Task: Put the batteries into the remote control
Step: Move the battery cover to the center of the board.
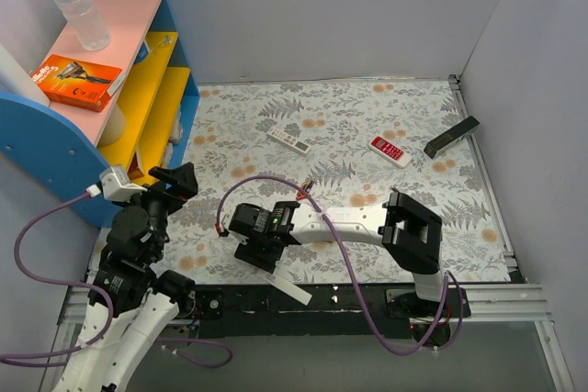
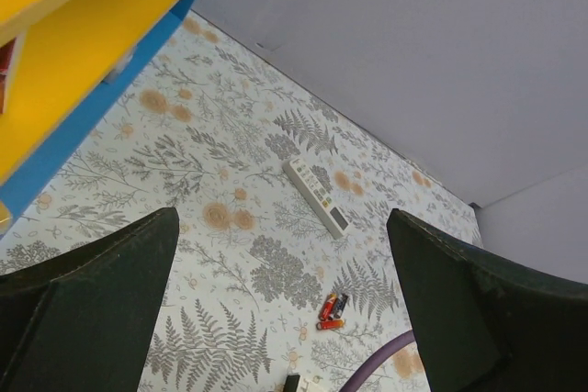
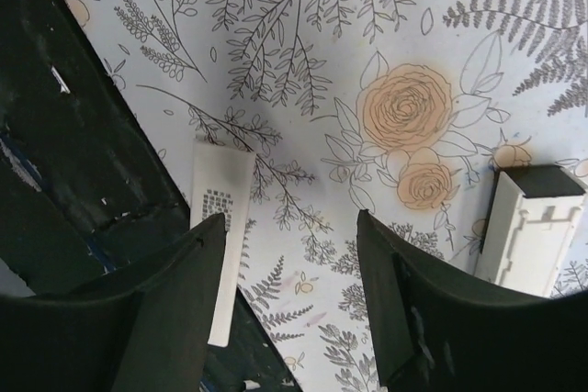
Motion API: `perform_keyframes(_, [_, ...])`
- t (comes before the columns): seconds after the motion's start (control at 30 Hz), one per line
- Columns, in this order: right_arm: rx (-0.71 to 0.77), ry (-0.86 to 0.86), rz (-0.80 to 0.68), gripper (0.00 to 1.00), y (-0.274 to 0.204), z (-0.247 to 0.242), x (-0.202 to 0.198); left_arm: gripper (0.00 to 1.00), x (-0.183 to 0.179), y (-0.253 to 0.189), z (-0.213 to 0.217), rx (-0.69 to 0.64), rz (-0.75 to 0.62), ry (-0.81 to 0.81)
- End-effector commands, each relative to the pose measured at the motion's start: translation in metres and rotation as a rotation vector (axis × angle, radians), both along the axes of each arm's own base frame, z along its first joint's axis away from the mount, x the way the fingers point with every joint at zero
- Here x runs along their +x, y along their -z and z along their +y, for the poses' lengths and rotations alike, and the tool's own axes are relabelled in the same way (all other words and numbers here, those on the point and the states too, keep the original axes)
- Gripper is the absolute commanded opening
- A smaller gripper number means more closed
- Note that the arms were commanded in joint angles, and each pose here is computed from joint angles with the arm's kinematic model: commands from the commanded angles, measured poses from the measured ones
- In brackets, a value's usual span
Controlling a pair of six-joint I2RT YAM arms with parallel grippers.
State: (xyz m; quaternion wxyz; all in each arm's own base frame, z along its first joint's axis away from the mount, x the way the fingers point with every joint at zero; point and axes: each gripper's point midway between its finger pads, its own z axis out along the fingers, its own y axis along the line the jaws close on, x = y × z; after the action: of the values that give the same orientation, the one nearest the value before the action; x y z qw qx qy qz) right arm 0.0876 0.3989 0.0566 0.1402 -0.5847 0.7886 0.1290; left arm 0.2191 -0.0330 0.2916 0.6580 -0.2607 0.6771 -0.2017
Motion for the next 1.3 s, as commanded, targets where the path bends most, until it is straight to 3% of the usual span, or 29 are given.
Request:
perform_keyframes(0.0, [0.028,0.017,-0.011,0.66,-0.006,0.02,-0.012,0.98,-0.008,0.0,0.019,0.044,0.042,-0.082])
perform_keyframes(0.3, [-0.038,0.016,-0.028,0.64,0.01,0.022,-0.026,0.98,-0.003,-0.006,0.013,0.054,0.042,-0.062])
perform_keyframes(0.53, [-0.11,0.034,-0.063,0.53,0.024,0.013,-0.023,0.98,0.001,0.0,0.007,0.058,0.056,-0.035])
perform_keyframes(0.8, [-0.148,0.027,-0.075,0.49,0.034,0.009,-0.022,0.98,0.002,0.001,0.004,0.057,0.057,-0.023])
perform_keyframes(1.07, [-0.196,-0.054,-0.157,0.23,0.039,-0.017,0.006,0.98,0.004,0.003,0.002,0.059,0.06,-0.012])
perform_keyframes(1.27, [-0.178,-0.132,-0.111,0.22,0.04,-0.033,0.03,0.98,0.002,0.003,0.001,0.055,0.059,-0.006])
